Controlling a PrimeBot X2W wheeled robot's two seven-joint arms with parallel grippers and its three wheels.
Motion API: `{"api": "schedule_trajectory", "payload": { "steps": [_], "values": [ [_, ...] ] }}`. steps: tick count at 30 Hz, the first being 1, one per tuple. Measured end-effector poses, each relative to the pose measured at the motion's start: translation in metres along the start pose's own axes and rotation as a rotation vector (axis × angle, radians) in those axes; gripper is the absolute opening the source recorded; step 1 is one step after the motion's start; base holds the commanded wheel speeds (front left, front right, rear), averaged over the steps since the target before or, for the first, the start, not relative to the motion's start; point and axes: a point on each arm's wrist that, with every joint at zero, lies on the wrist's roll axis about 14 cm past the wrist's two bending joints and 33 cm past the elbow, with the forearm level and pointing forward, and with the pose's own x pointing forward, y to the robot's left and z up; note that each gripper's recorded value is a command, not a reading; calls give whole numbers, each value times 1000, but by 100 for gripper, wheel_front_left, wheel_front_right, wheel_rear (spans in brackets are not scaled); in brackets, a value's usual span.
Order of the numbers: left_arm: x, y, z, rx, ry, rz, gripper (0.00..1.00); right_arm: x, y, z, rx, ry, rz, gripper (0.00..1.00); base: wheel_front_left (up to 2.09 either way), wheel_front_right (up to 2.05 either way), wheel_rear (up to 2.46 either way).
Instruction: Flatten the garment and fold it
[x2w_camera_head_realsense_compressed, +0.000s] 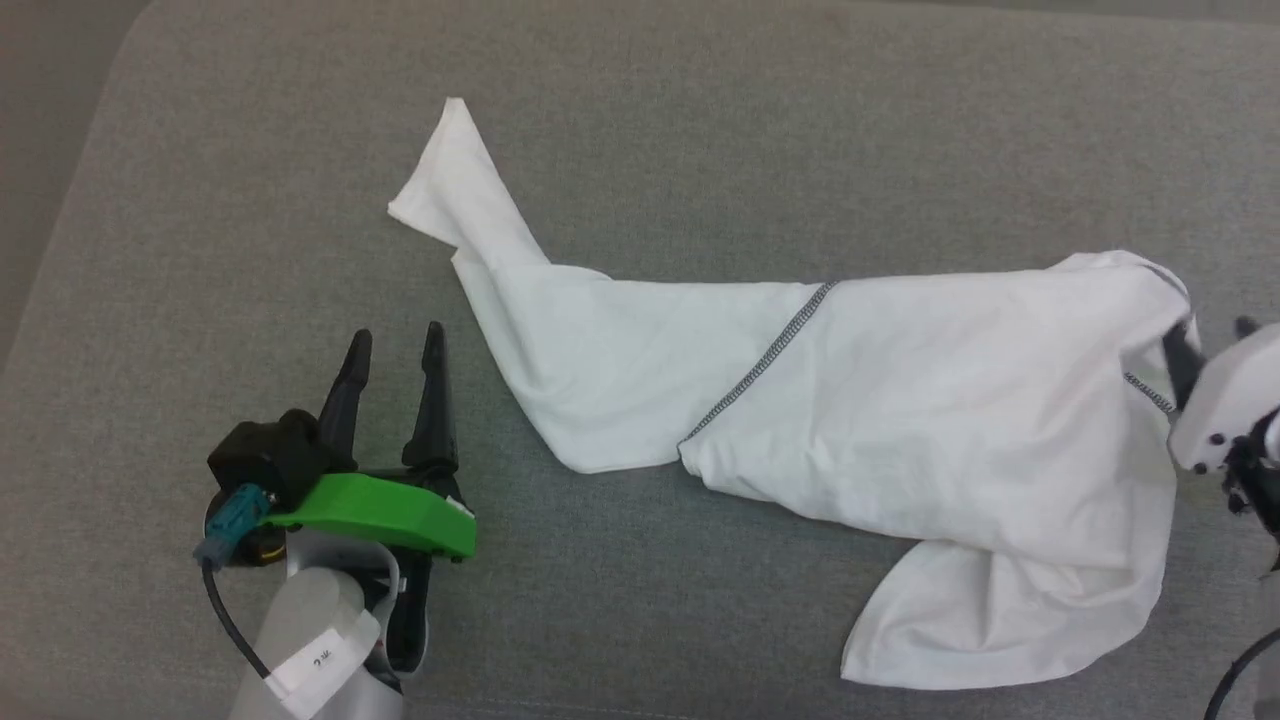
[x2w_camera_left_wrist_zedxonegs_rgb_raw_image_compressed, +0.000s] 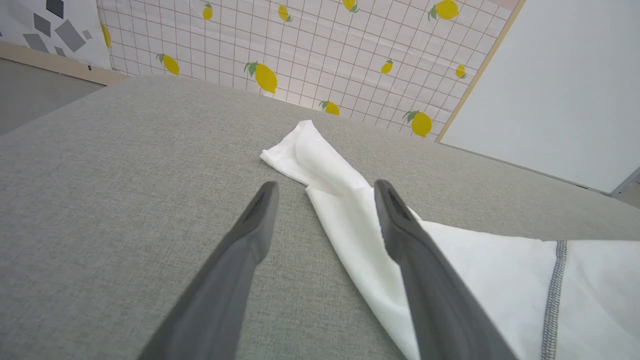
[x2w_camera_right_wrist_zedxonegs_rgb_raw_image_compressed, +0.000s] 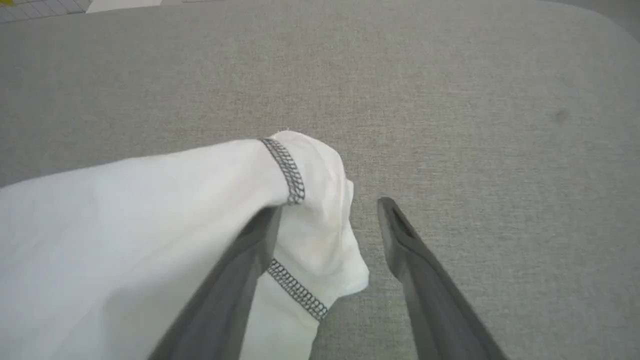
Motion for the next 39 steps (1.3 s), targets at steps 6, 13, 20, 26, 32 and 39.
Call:
{"api": "schedule_trajectory", "payload": {
  "steps": [6, 13, 20, 26, 32, 39],
  "values": [
    [-8, -9, 7, -14, -11, -20, 100, -46, -11, 34, 131, -298, -35, 100, 0, 0, 0],
    [14, -57, 2, 5, 96, -166, 100, -81, -29, 16, 175, -340, -82, 100, 0, 0, 0],
    [70, -130, 5, 169, 319, -381, 100, -86, -29, 13, 196, -343, -70, 100, 0, 0, 0],
    [76, -129, -57, 397, 722, -400, 100, -83, -29, 5, 207, -318, -68, 100, 0, 0, 0],
    [63, -82, -108, 604, 987, -303, 100, -80, -42, -12, 212, -282, -113, 100, 0, 0, 0],
    [57, -83, -122, 571, 1073, -313, 0, -77, -49, -21, 215, -260, -136, 100, 0, 0, 0]
  ]
}}
